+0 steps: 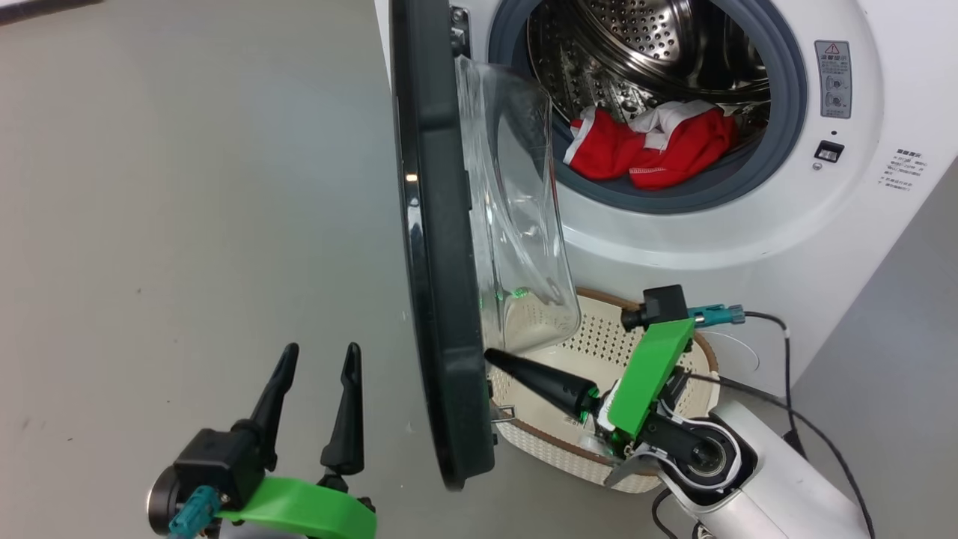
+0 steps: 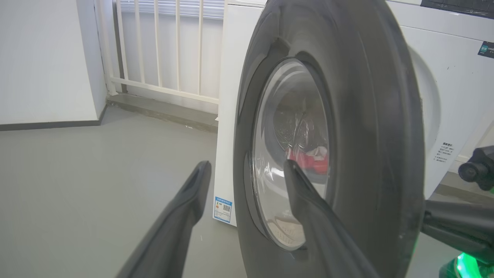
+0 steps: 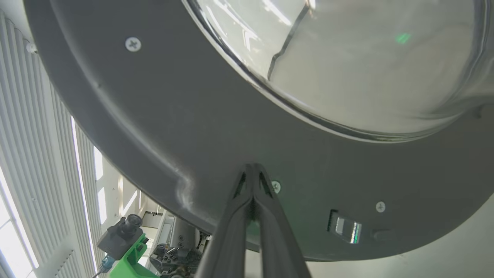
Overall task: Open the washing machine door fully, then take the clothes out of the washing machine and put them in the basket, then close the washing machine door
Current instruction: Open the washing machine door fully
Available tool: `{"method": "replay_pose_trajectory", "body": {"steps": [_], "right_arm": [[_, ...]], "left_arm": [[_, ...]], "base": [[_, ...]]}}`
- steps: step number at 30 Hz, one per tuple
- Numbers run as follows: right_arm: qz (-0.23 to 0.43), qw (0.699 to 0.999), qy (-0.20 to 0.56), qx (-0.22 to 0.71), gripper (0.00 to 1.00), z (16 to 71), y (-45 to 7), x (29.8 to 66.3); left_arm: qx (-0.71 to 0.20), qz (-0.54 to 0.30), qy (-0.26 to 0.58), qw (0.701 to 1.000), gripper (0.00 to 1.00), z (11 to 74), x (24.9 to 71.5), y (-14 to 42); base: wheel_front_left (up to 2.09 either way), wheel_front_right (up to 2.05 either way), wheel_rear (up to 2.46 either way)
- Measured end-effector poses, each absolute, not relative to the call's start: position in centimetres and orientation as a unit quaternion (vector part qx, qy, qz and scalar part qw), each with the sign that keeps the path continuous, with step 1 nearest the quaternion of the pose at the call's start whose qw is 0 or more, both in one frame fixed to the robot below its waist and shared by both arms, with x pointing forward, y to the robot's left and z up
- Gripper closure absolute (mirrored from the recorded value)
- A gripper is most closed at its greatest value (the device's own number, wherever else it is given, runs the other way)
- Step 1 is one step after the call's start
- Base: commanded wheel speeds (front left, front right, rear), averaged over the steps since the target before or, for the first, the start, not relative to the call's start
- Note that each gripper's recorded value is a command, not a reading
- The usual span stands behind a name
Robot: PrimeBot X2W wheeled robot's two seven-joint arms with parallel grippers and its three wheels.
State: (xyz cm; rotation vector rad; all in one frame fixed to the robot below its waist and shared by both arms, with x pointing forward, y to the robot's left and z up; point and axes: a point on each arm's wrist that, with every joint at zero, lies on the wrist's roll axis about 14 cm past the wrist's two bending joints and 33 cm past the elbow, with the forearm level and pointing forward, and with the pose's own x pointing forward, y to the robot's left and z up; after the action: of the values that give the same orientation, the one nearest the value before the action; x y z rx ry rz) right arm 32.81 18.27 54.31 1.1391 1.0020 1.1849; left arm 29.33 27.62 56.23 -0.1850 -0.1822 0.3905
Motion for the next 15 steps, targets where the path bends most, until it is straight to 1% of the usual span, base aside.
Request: {"method": "replay_pose_trajectory", "body": {"steps": [1,2,3,4,5,6,11,15], "right_arm": [[0.503,0.583,0.418,0.482,1.00,54.3,18.2,33.2],[0.500,0.595,0.407,0.480,0.96,54.4,18.1,33.7],[0.497,0.609,0.395,0.475,0.68,54.4,18.0,34.2],[0.495,0.627,0.381,0.466,0.48,54.4,17.8,34.7],[0.493,0.643,0.366,0.458,0.12,54.5,17.6,35.2],[0.490,0.660,0.351,0.448,0.00,54.4,17.3,35.6],[0.477,0.741,0.262,0.394,0.00,54.6,15.9,37.9],[0.476,0.801,0.172,0.320,0.00,55.1,14.7,39.2]], "left_arm": [[-0.095,0.193,-0.090,0.972,0.00,56.2,29.4,27.6],[-0.095,0.192,-0.092,0.972,0.00,56.3,29.4,27.5],[-0.095,0.191,-0.094,0.972,0.00,56.3,29.4,27.5],[-0.094,0.190,-0.096,0.972,0.00,56.4,29.5,27.4],[-0.093,0.190,-0.099,0.972,0.00,56.5,29.5,27.4],[-0.093,0.190,-0.101,0.972,0.00,56.5,29.5,27.4],[-0.092,0.190,-0.111,0.971,0.00,56.9,29.4,27.5],[-0.093,0.197,-0.126,0.968,0.00,57.5,29.1,27.8]], "base": [[0.00,0.00,0.00],[0.00,0.00,0.00],[0.00,0.00,0.00],[0.00,0.00,0.00],[0.00,0.00,0.00],[0.00,0.00,0.00],[0.00,0.00,0.00],[0.00,0.00,0.00]]}}
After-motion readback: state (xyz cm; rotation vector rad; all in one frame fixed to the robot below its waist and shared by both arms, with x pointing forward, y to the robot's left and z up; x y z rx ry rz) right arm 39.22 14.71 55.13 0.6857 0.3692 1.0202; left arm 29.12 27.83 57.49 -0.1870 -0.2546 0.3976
